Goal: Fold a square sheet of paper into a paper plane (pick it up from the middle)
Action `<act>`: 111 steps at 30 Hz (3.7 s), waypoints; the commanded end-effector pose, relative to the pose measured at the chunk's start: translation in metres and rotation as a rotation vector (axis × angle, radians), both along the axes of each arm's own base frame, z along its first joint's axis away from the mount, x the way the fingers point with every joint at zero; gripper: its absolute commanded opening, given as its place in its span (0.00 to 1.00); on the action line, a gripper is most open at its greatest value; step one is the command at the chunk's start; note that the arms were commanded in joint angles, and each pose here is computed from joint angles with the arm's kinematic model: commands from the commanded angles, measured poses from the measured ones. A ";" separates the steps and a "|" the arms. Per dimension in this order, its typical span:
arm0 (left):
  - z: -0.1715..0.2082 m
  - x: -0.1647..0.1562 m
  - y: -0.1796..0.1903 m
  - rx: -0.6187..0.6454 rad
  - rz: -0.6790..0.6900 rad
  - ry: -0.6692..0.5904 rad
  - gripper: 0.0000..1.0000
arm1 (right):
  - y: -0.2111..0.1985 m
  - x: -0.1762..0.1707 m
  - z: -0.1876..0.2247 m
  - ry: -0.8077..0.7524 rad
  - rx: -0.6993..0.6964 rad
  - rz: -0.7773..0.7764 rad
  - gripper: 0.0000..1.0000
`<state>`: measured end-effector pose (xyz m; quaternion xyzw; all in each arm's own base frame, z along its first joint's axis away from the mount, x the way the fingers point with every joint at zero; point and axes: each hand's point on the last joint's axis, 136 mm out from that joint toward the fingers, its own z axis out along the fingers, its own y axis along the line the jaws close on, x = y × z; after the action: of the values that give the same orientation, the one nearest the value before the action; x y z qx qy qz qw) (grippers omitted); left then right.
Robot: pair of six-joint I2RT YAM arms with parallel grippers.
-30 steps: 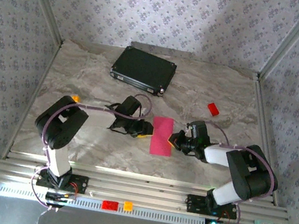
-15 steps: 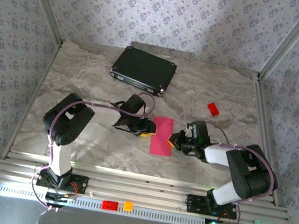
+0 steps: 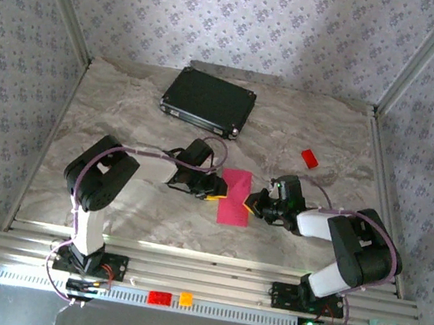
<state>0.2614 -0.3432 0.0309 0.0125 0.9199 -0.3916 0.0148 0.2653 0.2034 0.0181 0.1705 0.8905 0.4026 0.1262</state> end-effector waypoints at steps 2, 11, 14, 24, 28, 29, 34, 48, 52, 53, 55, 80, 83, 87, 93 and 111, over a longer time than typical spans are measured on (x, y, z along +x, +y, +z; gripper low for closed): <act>0.005 0.000 -0.007 -0.009 -0.012 0.009 0.31 | -0.017 -0.021 -0.032 0.123 -0.088 -0.025 0.03; 0.014 0.001 -0.007 -0.025 -0.006 -0.014 0.27 | -0.017 -0.022 -0.033 0.123 -0.092 -0.025 0.03; 0.017 0.002 -0.007 -0.029 -0.003 -0.019 0.26 | -0.017 -0.022 -0.033 0.125 -0.092 -0.026 0.03; 0.019 0.003 -0.006 -0.034 0.003 -0.027 0.21 | -0.019 -0.022 -0.033 0.125 -0.097 -0.028 0.03; 0.019 0.002 -0.005 -0.033 0.011 -0.025 0.18 | -0.019 -0.022 -0.033 0.126 -0.098 -0.028 0.03; 0.019 0.002 -0.005 -0.032 0.012 -0.023 0.17 | -0.018 -0.022 -0.033 0.126 -0.098 -0.028 0.04; 0.020 0.003 -0.004 -0.028 0.027 -0.023 0.13 | -0.017 -0.020 -0.030 0.114 -0.087 -0.024 0.05; 0.026 0.001 0.002 -0.005 0.040 -0.020 0.04 | -0.008 -0.007 0.002 -0.015 -0.024 -0.006 0.23; 0.030 0.003 0.009 0.006 0.054 -0.021 0.03 | -0.007 -0.004 0.020 -0.090 -0.027 0.005 0.36; 0.030 0.004 0.012 0.009 0.056 -0.017 0.03 | -0.007 -0.004 0.025 -0.112 -0.034 0.010 0.40; 0.033 0.005 0.017 0.009 0.062 -0.015 0.03 | -0.008 -0.005 0.034 -0.145 -0.058 0.021 0.47; 0.046 0.011 0.038 -0.011 0.078 -0.006 0.03 | 0.104 -0.061 0.055 -1.093 -0.988 0.823 0.59; 0.046 0.011 0.037 -0.015 0.076 -0.006 0.03 | 0.098 -0.057 0.053 -1.106 -1.093 0.803 0.60; 0.046 0.012 0.037 -0.018 0.076 -0.006 0.03 | 0.091 -0.055 0.050 -1.098 -1.143 0.796 0.57; 0.044 0.013 0.036 -0.019 0.079 0.000 0.03 | 0.089 -0.058 0.046 -1.095 -1.124 0.800 0.49; 0.040 0.013 0.034 -0.015 0.077 0.008 0.03 | 0.085 -0.058 0.055 -1.118 -1.053 0.709 0.28</act>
<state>0.2761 -0.3068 0.0677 -0.0313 0.9201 -0.3891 0.0324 0.2039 0.2897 0.0637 -0.4472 0.7665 -0.0304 0.4600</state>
